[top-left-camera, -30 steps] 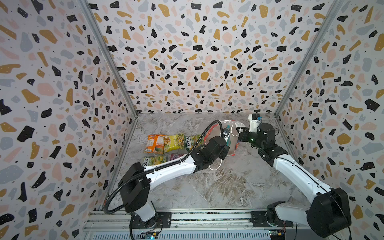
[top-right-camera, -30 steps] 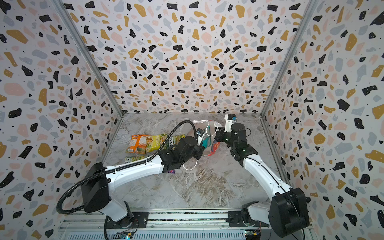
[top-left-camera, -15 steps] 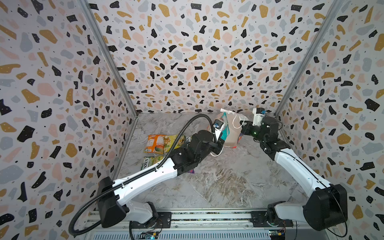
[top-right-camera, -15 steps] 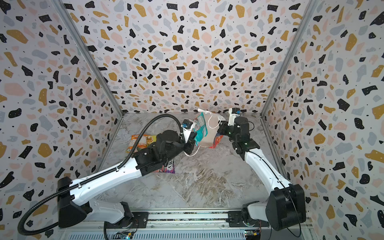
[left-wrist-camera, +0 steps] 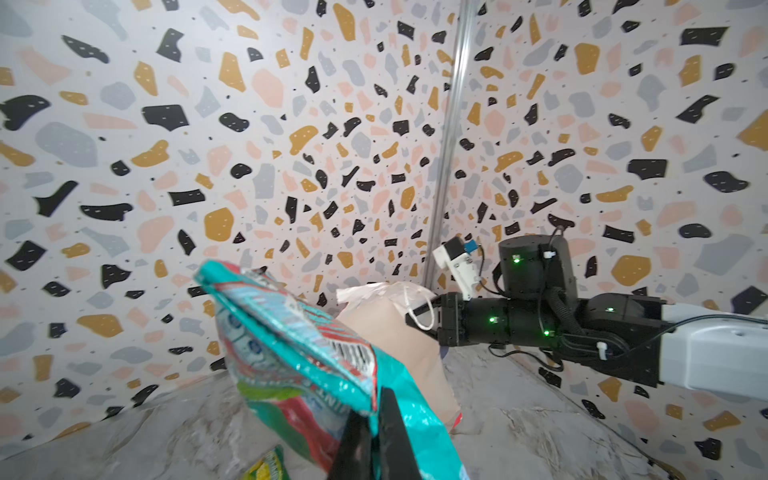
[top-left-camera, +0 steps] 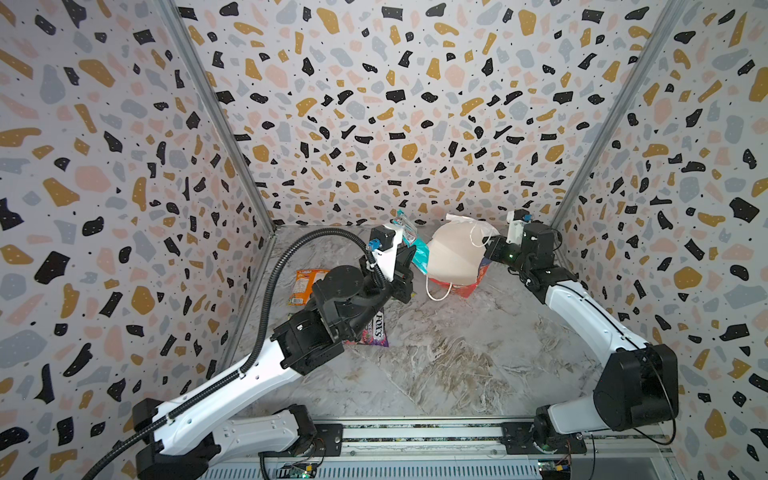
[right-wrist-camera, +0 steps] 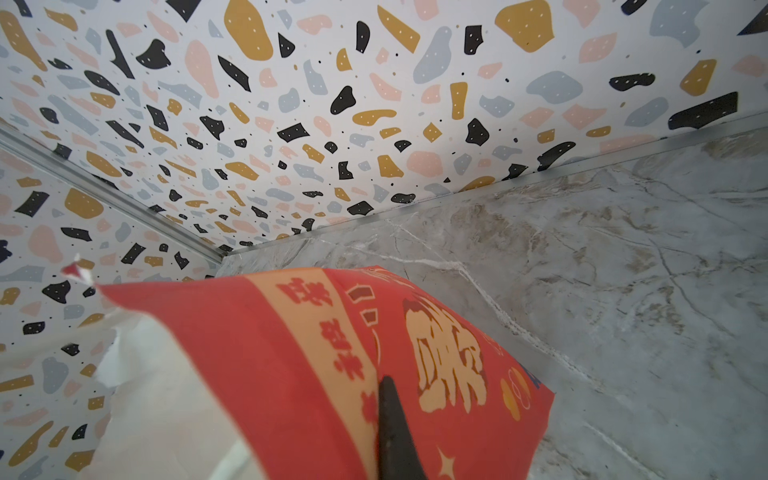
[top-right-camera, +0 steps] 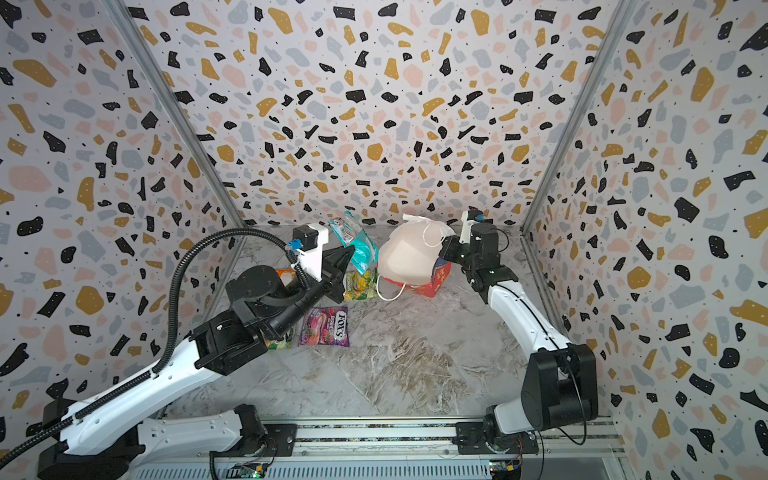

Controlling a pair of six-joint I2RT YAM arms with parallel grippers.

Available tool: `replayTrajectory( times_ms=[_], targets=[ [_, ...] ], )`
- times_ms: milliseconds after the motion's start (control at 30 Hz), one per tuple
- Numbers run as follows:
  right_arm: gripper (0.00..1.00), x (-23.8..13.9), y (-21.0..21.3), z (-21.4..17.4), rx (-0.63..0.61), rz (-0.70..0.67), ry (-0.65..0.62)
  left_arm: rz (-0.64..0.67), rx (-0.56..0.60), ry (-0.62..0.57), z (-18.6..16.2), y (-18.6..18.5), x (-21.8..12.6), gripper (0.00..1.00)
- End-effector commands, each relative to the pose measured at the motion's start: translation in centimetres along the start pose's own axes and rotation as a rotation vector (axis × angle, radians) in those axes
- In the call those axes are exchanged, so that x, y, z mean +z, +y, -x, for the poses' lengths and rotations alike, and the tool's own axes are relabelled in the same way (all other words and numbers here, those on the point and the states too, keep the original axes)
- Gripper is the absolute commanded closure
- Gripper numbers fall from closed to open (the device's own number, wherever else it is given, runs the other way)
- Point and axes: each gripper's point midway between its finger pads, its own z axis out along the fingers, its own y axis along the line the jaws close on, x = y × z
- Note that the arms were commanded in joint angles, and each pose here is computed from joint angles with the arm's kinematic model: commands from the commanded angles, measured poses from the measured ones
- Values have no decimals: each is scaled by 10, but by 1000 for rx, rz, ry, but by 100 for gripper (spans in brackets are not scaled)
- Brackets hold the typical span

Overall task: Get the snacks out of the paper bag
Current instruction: 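Pull the teal packet up out of the bag with the left gripper, then carry the teal packet toward the other packets while the right gripper releases the bag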

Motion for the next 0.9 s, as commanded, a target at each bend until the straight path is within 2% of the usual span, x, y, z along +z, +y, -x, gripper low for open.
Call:
replayTrajectory(
  times_ms=[0, 100, 267, 500, 600, 733, 867],
  targets=[
    [100, -2, 6, 15, 39, 34, 10, 153, 59, 92, -10, 25, -1, 100],
    [100, 5, 2, 15, 56, 43, 62, 188, 123, 206, -36, 34, -8, 100],
    [100, 15, -1, 12, 66, 46, 184, 157, 184, 340, -70, 39, -27, 100],
    [98, 21, -2, 24, 65, 33, 150, 66, 223, 500, -131, 29, -36, 100],
    [92, 26, -5, 28, 53, 22, 145, 60, 207, 541, -154, 25, -30, 100],
    [72, 33, -6, 29, 53, 22, 147, 101, 146, 537, -174, 27, -22, 100],
    [59, 34, -4, 34, 43, 24, 136, 120, 86, 537, -187, 26, -15, 100]
  ],
)
